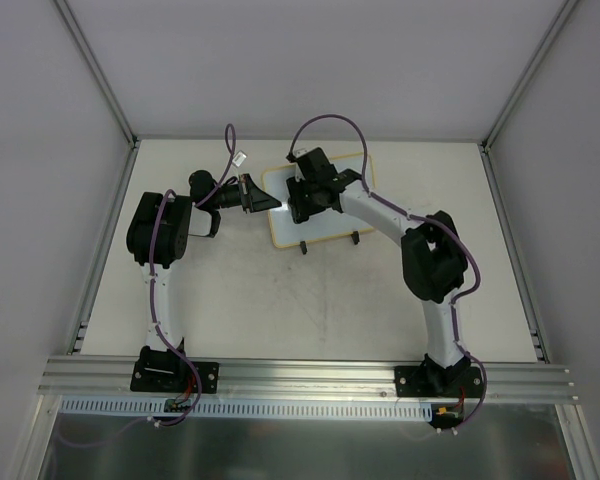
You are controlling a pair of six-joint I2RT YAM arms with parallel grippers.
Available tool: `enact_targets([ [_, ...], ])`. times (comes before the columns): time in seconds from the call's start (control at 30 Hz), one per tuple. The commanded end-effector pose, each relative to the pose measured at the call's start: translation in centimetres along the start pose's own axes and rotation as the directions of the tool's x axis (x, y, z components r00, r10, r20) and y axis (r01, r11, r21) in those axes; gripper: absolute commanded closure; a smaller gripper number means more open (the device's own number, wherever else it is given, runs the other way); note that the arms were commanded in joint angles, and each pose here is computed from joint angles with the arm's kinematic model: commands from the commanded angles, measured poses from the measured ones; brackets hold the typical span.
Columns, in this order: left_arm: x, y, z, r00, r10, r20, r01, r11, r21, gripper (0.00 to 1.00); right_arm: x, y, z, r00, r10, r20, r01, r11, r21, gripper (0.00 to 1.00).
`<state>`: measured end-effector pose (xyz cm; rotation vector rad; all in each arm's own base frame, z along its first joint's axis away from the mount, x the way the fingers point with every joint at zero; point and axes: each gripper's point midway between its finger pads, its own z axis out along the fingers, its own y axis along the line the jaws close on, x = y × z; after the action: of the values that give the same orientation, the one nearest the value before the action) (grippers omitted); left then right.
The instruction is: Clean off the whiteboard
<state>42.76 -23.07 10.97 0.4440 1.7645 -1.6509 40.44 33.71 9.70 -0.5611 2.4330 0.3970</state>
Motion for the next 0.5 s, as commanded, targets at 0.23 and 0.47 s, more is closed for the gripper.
enact_targets([
  [0.23, 0.5, -2.9, 0.5, 0.982, 0.182, -0.051, -0.175, 0.979, 0.106, 1.0, -4.9, -10.6, -2.5, 0.979, 0.14, 0.146, -0.162, 0.976, 0.149, 1.0],
  [0.47, 0.5, -2.8, 0.5, 0.982, 0.18, -0.051, -0.174, 0.979, 0.106, 1.0, -4.1, -16.3, -4.0, 0.961, 0.224, 0.16, -0.255, 0.944, 0.209, 1.0],
])
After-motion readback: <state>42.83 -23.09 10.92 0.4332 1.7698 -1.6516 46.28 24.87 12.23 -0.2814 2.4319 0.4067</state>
